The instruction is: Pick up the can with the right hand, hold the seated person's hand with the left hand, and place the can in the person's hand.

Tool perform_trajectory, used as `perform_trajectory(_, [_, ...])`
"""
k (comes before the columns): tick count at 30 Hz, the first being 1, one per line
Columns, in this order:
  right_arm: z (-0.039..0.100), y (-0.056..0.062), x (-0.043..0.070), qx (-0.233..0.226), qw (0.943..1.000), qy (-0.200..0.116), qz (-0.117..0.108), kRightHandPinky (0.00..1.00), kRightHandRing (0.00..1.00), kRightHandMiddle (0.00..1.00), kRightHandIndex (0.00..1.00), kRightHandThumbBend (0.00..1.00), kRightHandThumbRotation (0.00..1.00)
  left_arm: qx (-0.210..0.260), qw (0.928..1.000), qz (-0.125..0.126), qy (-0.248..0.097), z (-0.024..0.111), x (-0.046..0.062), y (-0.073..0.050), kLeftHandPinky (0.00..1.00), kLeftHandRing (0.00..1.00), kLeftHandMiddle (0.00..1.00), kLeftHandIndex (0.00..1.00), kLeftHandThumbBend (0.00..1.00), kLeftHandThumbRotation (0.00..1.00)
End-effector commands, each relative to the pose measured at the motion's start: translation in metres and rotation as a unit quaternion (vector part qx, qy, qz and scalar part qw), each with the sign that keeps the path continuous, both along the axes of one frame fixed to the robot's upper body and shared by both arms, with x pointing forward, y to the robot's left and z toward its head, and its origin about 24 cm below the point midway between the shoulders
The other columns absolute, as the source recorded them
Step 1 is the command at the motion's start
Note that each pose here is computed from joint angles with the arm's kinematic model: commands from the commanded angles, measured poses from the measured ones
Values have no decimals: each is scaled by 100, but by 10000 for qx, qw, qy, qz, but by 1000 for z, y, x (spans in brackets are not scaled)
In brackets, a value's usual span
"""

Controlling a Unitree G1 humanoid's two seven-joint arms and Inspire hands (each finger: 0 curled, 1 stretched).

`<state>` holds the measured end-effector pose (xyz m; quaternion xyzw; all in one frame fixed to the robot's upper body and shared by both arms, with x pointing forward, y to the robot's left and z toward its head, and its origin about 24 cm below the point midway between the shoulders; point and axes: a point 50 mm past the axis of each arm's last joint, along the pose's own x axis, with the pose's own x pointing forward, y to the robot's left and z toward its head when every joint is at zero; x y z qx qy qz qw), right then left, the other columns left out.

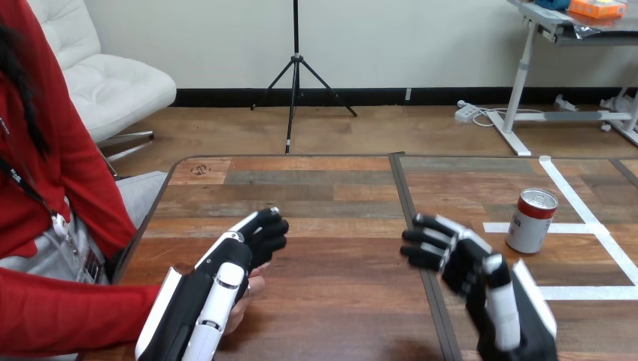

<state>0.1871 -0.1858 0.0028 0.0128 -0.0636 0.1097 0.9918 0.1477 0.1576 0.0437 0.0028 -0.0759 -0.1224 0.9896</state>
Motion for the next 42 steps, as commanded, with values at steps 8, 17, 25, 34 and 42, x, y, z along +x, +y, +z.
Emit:
perform_trajectory(8, [37, -16, 56, -518, 9938, -978, -67, 78, 75, 77, 79, 99, 100, 73, 9988, -14, -475, 10, 12, -6, 83, 82, 82, 81, 43, 100])
perform_trajectory(17, [47, -21, 77, -808, 9897, -1173, -133, 79, 77, 78, 80, 100, 100, 39, 9984, -38, -558, 12, 15, -7, 82, 81, 81, 80, 36, 100])
perform_trajectory(25, [52, -27, 93, -1045, 9875, -1163, -185, 82, 78, 78, 81, 100, 100, 44, 9982, -52, -596, 14, 17, -7, 82, 81, 81, 80, 36, 100])
perform_trajectory(34, [56, -36, 108, -1415, 9843, -1014, -273, 87, 79, 79, 82, 100, 100, 135, 9981, -38, -599, 15, 16, -6, 81, 82, 81, 80, 37, 100])
perform_trajectory(42, [58, -49, 122, -1614, 9827, -829, -385, 91, 82, 81, 85, 99, 100, 160, 9979, -44, -625, 16, 17, -7, 81, 82, 81, 80, 33, 100])
